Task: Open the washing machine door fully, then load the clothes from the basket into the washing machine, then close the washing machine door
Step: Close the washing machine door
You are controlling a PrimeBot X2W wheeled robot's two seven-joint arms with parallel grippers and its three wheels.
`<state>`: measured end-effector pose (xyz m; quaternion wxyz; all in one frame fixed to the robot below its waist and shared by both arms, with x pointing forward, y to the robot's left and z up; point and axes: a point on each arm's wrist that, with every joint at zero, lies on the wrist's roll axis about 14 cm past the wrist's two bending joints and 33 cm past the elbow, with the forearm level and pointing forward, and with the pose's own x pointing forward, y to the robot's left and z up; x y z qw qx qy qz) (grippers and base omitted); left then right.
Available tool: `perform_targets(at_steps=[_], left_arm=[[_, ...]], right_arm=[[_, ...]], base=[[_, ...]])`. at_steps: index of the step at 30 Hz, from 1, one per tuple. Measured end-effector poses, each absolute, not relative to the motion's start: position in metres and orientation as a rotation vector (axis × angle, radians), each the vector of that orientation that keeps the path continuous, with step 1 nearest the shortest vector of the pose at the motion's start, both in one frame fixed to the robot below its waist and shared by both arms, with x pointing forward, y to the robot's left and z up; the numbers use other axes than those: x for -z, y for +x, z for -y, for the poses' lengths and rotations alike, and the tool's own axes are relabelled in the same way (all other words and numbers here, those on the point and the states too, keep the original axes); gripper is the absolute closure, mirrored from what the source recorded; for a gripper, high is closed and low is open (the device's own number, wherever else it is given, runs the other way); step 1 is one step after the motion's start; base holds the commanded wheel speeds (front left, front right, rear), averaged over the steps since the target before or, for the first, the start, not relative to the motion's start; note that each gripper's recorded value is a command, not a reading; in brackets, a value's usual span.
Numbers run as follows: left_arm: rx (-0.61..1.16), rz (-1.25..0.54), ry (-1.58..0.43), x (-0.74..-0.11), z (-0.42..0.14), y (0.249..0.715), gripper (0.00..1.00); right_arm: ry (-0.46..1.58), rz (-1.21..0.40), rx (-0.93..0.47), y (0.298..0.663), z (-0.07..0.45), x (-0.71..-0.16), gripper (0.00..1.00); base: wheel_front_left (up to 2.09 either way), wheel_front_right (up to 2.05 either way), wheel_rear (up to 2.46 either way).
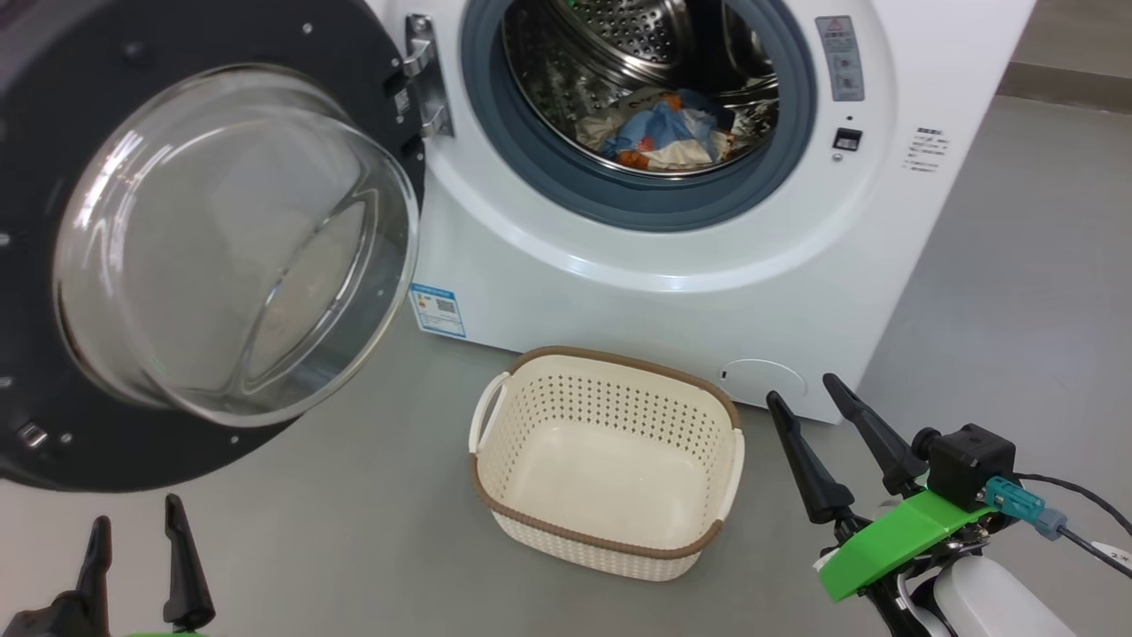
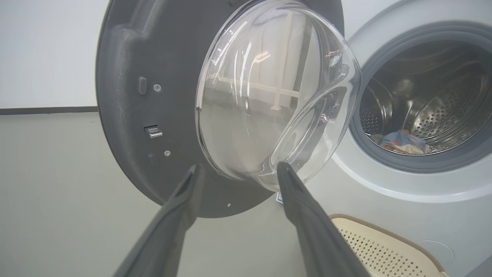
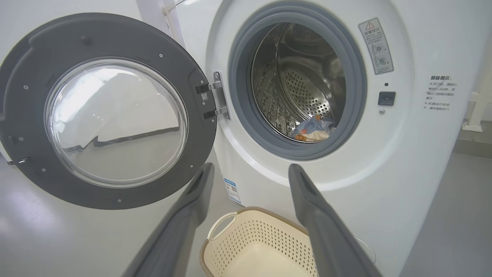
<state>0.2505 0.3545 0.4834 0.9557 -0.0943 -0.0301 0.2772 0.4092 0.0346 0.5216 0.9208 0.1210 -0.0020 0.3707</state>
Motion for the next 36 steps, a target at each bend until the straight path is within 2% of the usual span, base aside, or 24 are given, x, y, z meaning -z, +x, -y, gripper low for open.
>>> perform_targets(at_steps=[13, 35, 36], left_arm=[[-0.609, 0.071, -0.189, -0.485, -0.363, 0.232, 0.00], [-0.592, 0.070, -0.189, -0.485, -0.361, 0.240, 0.00], [-0.592, 0.070, -0.189, -0.485, -0.361, 0.240, 0.15]], right_arm=[[0.246, -0.005, -0.823, 0.403, -0.056, -0.522, 0.00], [0.262, -0.016, -0.807, 0.401, -0.049, -0.520, 0.00], [0.262, -0.016, -0.807, 0.401, -0.049, -0.520, 0.00]], base=[[0.00, 0.00, 0.00], [0.00, 0.00, 0.00], [0.00, 0.00, 0.00]])
